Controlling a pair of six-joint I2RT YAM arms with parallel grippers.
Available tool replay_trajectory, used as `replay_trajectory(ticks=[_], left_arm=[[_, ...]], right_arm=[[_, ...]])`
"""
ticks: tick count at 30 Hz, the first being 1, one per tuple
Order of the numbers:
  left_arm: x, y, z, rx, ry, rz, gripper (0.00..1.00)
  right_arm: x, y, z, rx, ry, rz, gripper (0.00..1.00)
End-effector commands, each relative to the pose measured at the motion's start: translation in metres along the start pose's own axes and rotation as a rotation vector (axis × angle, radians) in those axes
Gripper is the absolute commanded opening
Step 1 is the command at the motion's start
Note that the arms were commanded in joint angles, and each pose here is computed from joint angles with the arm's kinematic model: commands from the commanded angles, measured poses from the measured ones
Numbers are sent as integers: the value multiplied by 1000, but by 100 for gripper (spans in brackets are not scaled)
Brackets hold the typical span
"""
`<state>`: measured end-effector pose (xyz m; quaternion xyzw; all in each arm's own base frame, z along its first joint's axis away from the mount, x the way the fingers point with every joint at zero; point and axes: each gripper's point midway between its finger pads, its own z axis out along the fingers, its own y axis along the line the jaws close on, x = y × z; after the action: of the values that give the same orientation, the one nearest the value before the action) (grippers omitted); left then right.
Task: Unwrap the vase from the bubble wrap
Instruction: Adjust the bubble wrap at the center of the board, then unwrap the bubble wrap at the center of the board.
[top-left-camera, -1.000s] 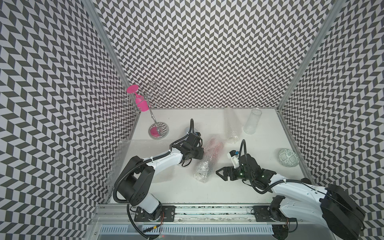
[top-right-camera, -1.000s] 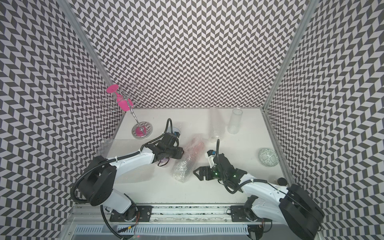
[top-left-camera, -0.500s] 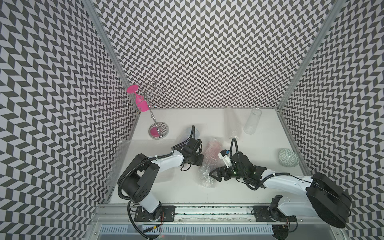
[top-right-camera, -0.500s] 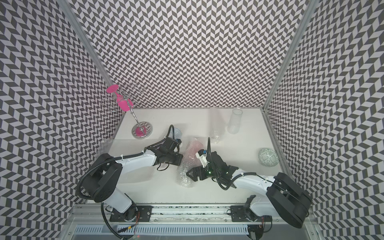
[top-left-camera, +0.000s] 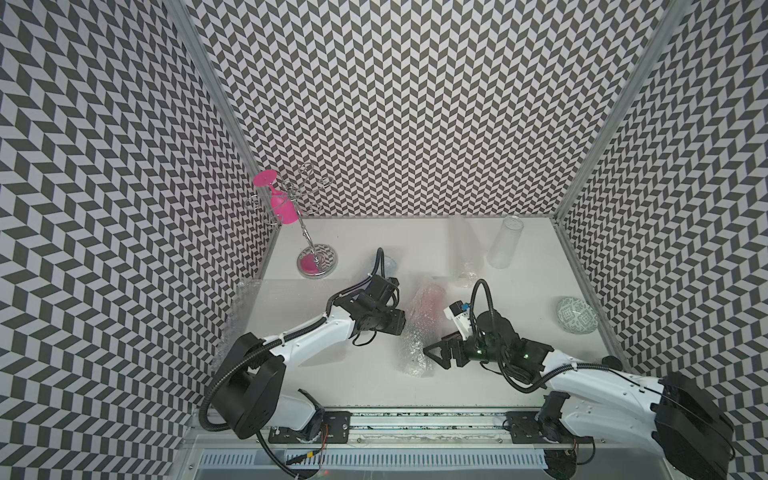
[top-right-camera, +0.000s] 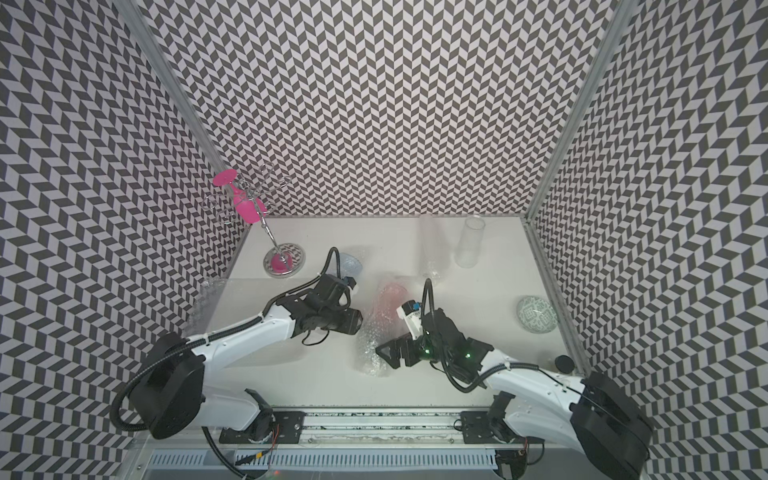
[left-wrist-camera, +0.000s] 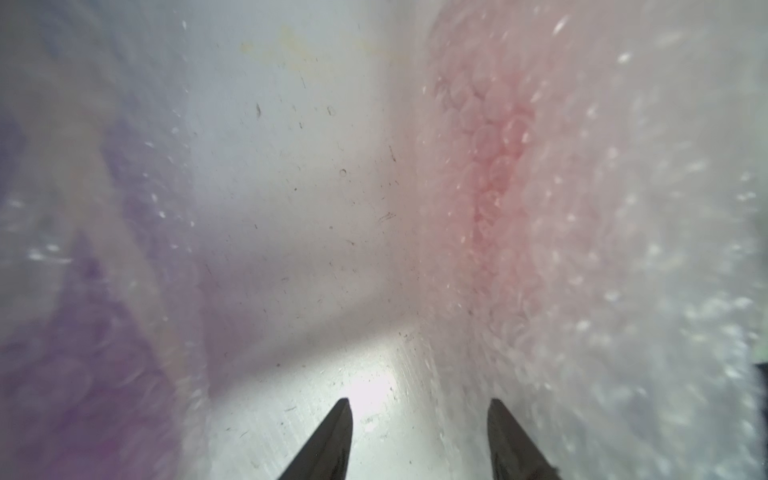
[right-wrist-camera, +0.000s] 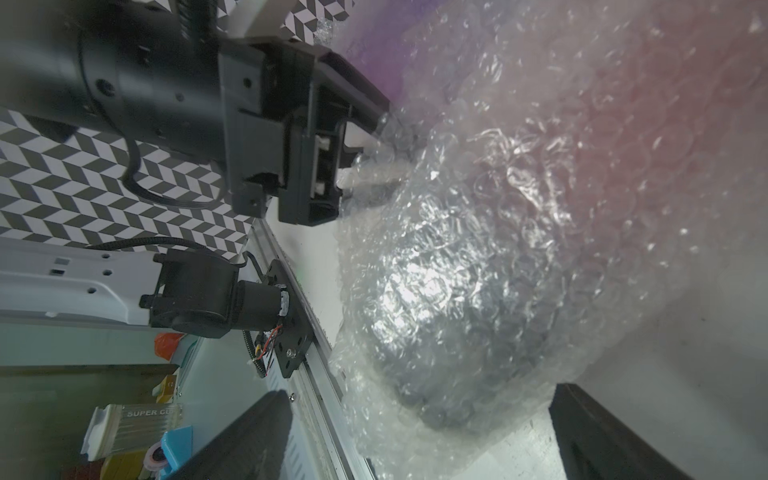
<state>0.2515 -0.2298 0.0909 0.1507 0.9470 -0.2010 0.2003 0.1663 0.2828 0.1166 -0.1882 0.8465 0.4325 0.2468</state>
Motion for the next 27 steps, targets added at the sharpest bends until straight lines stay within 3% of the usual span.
replay_trajectory(ticks=[1,12,18,23,27], left_arm=[[15,-3,-13,-26,25,-3,56],[52,-65,-58,7,-107,170,62],[81,-71,-49,2,-62,188,63],[78,-66,-40,-51,-79,186,61],[74,-58,-32,-115,-89,174,58]], right_arm=[[12,-5,0,5,12,29,100],[36,-2,13,-23,80,48,95],[41,-6,16,-16,83,63,85],[43,-9,17,-11,78,68,70],[42,-9,19,-12,74,70,69]])
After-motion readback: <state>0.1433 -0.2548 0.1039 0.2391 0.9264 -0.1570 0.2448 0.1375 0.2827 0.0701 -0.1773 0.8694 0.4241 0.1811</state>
